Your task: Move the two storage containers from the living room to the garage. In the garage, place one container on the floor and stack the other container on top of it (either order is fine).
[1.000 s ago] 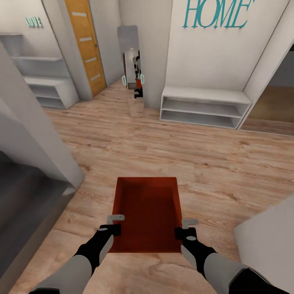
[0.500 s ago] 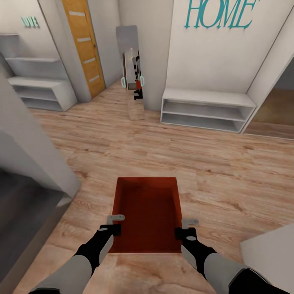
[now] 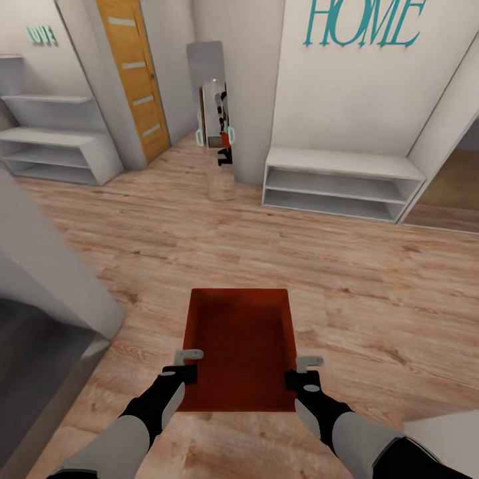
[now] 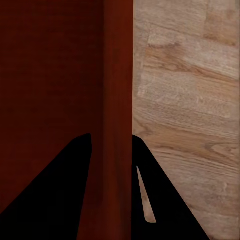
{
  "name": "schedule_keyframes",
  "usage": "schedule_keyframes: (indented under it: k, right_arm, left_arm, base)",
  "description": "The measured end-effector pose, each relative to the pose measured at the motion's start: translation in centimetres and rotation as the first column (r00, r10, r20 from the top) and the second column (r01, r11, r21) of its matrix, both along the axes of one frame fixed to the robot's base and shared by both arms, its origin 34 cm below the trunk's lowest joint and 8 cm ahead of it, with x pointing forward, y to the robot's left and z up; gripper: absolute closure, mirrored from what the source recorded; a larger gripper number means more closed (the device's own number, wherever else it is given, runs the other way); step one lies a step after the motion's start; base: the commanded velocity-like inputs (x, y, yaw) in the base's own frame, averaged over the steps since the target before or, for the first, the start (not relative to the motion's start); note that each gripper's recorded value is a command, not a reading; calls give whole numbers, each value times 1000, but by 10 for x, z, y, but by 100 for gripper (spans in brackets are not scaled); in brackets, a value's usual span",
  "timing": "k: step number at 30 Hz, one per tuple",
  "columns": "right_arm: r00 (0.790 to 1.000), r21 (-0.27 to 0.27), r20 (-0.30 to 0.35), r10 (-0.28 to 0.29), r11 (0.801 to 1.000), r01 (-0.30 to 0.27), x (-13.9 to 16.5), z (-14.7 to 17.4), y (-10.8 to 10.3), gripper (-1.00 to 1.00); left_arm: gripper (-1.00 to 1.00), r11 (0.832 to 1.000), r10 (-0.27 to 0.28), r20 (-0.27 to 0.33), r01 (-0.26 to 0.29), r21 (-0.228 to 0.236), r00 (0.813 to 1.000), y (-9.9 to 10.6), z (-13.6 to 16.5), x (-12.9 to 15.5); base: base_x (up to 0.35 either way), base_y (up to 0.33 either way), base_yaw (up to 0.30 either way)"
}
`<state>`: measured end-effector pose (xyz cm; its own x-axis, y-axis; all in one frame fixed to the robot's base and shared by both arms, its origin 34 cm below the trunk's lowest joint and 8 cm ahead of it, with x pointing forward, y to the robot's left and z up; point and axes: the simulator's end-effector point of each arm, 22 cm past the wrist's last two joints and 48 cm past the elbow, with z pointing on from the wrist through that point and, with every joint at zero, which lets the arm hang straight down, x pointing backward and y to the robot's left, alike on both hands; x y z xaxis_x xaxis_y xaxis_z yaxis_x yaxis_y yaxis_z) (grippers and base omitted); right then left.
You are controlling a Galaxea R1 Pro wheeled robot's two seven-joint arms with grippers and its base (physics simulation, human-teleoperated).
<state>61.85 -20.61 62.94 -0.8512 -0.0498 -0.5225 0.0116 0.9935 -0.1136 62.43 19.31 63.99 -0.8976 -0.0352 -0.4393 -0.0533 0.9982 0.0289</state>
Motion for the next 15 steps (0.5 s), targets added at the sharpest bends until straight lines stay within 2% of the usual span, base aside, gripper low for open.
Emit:
schedule_keyframes:
  k: [15]
  right_arm:
    - [1000,0,2,0,1000,0,1,1,0,100]
  left_arm:
    - [100,1000,0,2,0,0,1000,0,1,1]
  base:
    - [322,0,0]
